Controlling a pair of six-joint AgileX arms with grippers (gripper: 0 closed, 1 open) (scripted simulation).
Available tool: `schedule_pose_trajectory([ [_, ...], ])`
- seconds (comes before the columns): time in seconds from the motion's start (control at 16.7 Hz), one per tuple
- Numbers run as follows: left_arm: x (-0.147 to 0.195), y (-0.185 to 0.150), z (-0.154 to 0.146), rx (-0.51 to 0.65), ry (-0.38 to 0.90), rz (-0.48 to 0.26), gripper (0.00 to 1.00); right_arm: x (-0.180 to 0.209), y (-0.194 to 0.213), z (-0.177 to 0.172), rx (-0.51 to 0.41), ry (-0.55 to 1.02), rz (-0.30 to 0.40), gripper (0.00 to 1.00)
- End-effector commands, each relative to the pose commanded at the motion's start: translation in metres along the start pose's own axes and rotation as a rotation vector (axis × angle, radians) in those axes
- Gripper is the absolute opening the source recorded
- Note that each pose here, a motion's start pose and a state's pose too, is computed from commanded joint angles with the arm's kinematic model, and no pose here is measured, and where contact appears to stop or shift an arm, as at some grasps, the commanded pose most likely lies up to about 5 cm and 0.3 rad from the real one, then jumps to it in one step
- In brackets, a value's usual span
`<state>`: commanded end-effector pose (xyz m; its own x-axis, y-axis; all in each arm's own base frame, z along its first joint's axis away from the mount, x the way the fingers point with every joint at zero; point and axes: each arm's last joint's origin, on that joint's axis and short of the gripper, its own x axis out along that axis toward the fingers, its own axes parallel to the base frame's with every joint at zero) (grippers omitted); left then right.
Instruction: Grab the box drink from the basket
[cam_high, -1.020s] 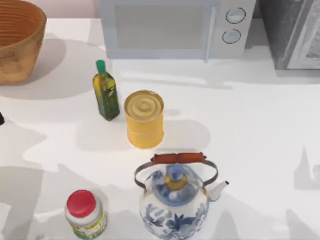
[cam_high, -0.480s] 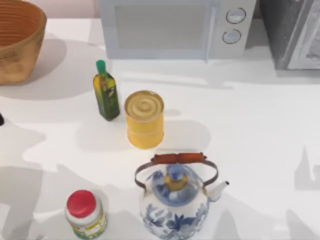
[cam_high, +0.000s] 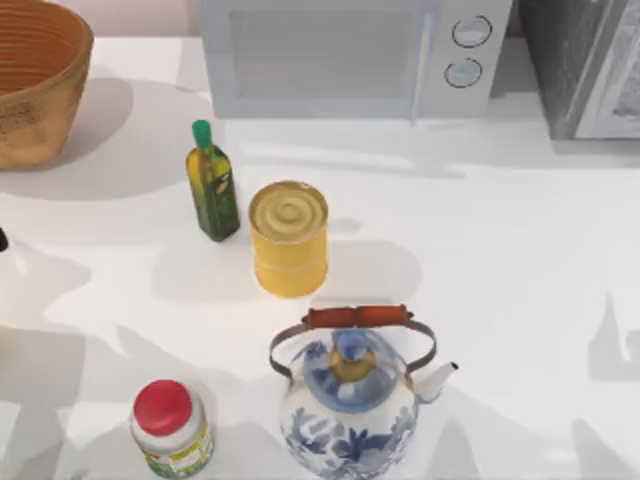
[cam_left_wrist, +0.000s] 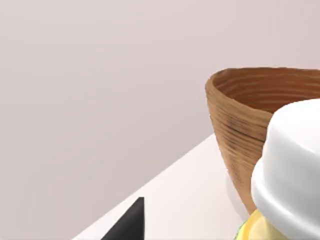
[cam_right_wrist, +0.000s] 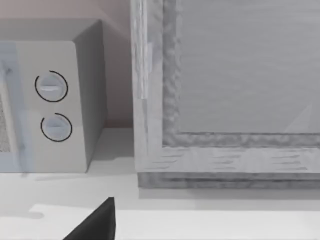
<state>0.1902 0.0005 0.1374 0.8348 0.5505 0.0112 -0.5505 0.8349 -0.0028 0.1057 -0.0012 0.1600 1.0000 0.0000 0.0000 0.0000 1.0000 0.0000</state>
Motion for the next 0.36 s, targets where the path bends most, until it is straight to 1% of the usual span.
schedule_pose_trajectory([
  [0.06, 0.0000, 0.0000, 0.0000, 0.000, 0.000, 0.000, 1.00, 0.0000, 0.0000, 0.0000, 0.000, 0.000, 0.000, 1.00],
  [0.36, 0.0000, 0.0000, 0.0000, 0.000, 0.000, 0.000, 1.00, 0.0000, 0.0000, 0.0000, 0.000, 0.000, 0.000, 1.00],
])
